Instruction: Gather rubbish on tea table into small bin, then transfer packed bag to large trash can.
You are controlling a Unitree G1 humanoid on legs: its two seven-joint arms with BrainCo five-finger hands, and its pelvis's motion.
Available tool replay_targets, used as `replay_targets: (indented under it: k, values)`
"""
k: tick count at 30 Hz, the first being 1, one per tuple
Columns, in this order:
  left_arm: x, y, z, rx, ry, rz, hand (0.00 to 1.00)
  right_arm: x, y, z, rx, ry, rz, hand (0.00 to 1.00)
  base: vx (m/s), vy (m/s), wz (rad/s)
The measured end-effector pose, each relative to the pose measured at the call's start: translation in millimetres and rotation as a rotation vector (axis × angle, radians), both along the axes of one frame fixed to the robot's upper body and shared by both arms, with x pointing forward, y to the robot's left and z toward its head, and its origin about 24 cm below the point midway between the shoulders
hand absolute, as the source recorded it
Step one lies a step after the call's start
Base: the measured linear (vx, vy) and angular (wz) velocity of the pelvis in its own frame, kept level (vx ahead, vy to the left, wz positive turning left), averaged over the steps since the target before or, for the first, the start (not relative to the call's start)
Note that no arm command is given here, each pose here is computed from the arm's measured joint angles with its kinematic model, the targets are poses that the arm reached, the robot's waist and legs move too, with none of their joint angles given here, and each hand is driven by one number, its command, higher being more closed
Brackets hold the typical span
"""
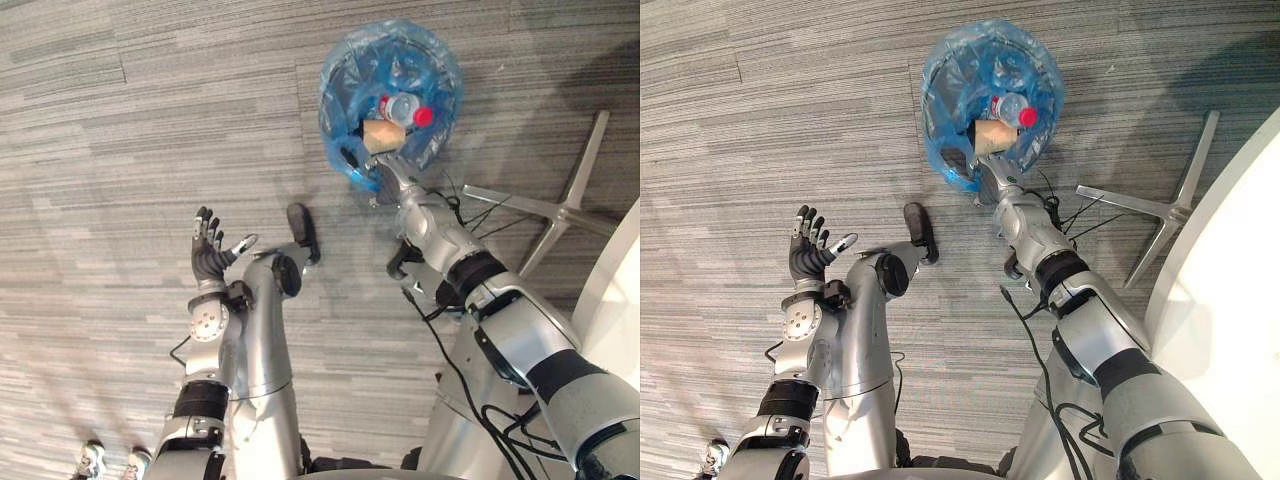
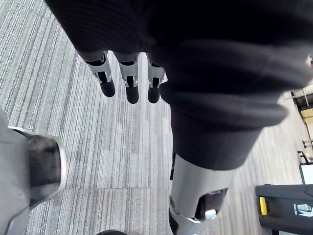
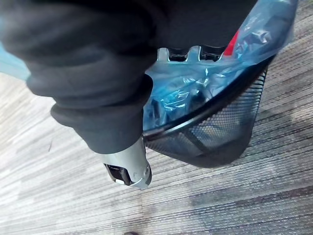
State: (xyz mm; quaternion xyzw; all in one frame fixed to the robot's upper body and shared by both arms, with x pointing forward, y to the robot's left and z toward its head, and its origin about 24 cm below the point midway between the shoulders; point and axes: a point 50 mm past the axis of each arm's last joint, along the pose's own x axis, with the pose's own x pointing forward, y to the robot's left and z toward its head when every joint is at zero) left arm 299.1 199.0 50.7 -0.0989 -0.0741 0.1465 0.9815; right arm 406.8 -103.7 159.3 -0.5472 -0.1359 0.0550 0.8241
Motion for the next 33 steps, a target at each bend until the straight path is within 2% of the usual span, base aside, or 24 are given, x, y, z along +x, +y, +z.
replay_targets:
  k: [10, 17, 21, 24, 28, 33]
  values:
    - [-0.2, -3.6, -10.9, 0.003, 0.067, -0.011, 0.0, -11.8, 14.1, 14.4, 0.126, -0.081, 0.076, 1.0, -0.03, 0.016, 0.0]
    - [-6.7, -20.5, -30.7, -0.003, 0.161, -0.042, 0.0, -35.8, 19.4, 13.6, 0.402, -0.106, 0.146, 1.0, 0.0, 0.003, 0.0]
    - [-27.5, -19.5, -59.0, 0.035, 0.283, -0.045, 0.0, -66.3, 15.5, -18.0, 0.644, -0.027, 0.178, 1.0, 0.0, 0.002, 0.01]
    - [-44.2, -13.8, -75.1, 0.053, 0.35, -0.032, 0.0, -90.6, 10.9, -37.9, 0.757, 0.022, 0.191, 1.0, 0.0, -0.049, -0.02]
    - [-78.3, -7.3, -106.9, 0.051, 0.493, -0.03, 0.0, -111.1, 15.2, -58.0, 0.823, 0.09, 0.227, 1.0, 0.09, -0.053, -0.04]
    - [-102.7, -4.0, -130.5, 0.107, 0.623, -0.067, 0.0, -120.4, 14.4, -72.8, 0.858, 0.159, 0.241, 1.0, 0.15, 0.03, -0.05]
